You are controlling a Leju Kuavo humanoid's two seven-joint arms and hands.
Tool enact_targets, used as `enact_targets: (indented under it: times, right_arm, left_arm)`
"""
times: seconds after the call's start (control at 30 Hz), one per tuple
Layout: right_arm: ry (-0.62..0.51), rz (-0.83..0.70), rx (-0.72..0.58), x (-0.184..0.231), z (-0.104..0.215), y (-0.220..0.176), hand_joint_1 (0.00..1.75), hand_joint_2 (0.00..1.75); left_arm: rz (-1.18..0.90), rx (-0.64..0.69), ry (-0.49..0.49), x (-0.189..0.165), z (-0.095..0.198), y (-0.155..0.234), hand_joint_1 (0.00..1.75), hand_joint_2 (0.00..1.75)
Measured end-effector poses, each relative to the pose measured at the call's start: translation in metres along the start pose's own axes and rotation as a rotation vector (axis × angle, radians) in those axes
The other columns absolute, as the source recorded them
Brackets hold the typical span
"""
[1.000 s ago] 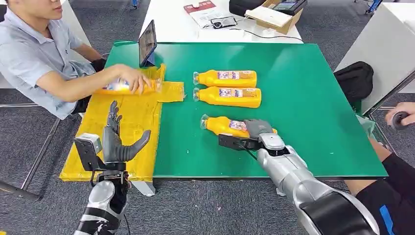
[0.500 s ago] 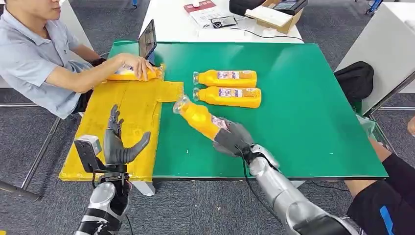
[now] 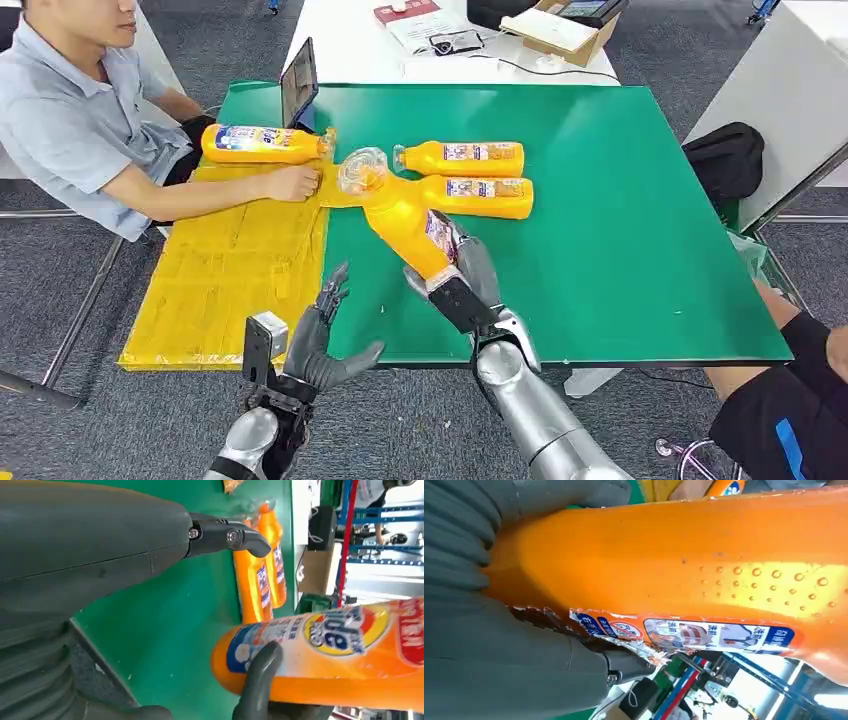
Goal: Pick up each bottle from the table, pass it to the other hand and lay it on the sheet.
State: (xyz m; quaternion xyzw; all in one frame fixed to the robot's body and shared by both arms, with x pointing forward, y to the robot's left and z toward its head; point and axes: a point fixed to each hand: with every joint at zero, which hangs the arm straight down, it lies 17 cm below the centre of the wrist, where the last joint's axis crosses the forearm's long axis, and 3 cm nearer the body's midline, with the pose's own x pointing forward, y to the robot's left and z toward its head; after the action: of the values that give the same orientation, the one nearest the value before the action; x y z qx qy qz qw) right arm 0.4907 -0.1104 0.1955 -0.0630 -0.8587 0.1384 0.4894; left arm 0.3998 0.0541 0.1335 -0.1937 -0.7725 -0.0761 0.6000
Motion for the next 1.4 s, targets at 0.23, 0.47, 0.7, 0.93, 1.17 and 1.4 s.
enact_targets:
  times: [0.23,0.47,0.7,0.93,1.17,1.4]
  right_arm:
    - [-0.095,0.09,0.199,0.019,0.021,0.07,1.75,1.75]
    - [-0.163,0.094,0.321,0.04,0.062,0.137,1.75,1.75]
    - [-0.17,0.08,0.346,0.047,0.064,0.151,1.75,1.75]
    - [-0.176,0.068,0.355,0.05,0.063,0.155,1.75,1.75]
    - [-0.176,0.067,0.358,0.049,0.062,0.156,1.75,1.75]
    - [-0.172,0.065,0.361,0.048,0.062,0.156,0.0,1.75]
  left_arm:
    - [0.074,-0.056,-0.06,0.023,-0.002,-0.016,0.0,1.75]
    - [0.215,0.168,-0.076,0.036,-0.016,0.025,0.0,1.75]
    - [0.237,0.262,-0.143,0.051,-0.01,0.037,0.0,1.75]
    - [0.371,0.161,-0.129,0.056,-0.014,0.02,0.0,1.75]
    - [0.376,0.156,-0.128,0.056,-0.014,0.02,0.02,1.75]
    - [0.395,0.135,-0.152,0.062,-0.015,0.017,1.75,1.75]
